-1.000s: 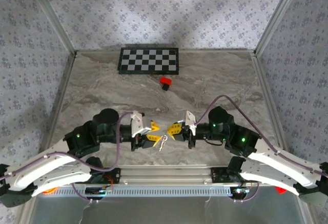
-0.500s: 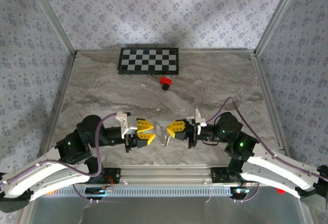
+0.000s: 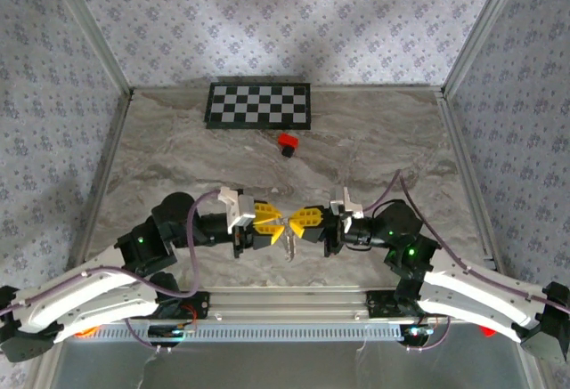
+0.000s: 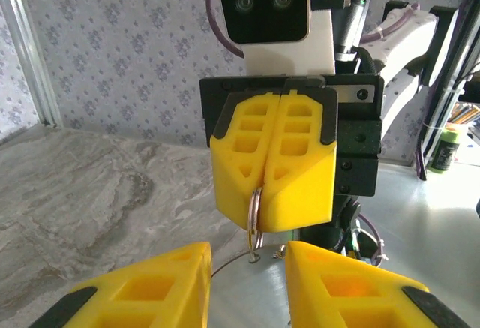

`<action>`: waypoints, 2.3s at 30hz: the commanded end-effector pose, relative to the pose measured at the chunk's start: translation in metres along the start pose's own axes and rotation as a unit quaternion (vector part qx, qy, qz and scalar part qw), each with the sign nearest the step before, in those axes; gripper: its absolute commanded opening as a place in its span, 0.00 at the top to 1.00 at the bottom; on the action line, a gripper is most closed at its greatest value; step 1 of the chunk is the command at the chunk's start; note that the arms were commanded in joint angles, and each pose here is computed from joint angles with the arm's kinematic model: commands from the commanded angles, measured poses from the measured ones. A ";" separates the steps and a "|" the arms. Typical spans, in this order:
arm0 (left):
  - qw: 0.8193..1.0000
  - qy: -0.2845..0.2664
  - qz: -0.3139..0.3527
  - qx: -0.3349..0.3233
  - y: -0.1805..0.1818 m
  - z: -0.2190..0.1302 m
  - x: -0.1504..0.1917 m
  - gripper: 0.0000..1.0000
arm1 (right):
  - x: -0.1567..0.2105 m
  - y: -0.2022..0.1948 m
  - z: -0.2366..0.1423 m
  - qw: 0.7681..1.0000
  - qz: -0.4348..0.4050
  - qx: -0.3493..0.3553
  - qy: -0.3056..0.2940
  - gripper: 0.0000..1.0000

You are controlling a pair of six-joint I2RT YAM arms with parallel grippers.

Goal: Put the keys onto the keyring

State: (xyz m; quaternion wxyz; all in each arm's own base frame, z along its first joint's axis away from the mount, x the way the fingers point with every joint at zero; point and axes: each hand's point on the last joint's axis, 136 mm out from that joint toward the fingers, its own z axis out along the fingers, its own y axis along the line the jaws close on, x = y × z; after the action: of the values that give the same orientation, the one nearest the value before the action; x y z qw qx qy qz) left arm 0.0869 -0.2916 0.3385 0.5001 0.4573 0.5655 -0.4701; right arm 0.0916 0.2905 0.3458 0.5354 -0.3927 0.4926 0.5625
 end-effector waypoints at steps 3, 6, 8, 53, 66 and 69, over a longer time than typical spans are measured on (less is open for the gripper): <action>0.999 -0.039 0.017 0.028 -0.011 0.000 -0.028 0.76 | -0.019 0.007 -0.003 0.999 -0.007 -0.017 -0.046 1.00; 0.999 -0.041 0.015 0.028 -0.011 0.002 -0.028 0.79 | -0.017 0.007 -0.004 0.999 -0.005 -0.018 -0.046 1.00; 0.999 -0.040 0.015 0.030 -0.011 0.002 -0.027 0.83 | -0.015 0.007 -0.005 0.999 -0.004 -0.015 -0.047 1.00; 0.969 0.241 0.049 0.042 -0.004 0.008 0.039 1.00 | 0.047 -0.006 -0.025 0.967 -0.091 0.056 0.233 0.65; 0.966 0.248 0.048 0.048 -0.005 0.011 0.043 1.00 | 0.048 -0.003 -0.012 0.971 -0.086 0.035 0.221 0.70; 0.967 0.246 0.049 0.047 -0.004 0.012 0.043 1.00 | 0.049 -0.005 -0.008 0.970 -0.088 0.035 0.222 0.71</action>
State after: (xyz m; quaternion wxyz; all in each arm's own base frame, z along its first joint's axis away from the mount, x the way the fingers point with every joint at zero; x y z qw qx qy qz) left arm 0.0860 -0.2981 0.2777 0.3310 0.6012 0.6484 -0.3294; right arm 0.0942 0.2878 0.2747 0.4549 -0.5276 0.6087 0.3796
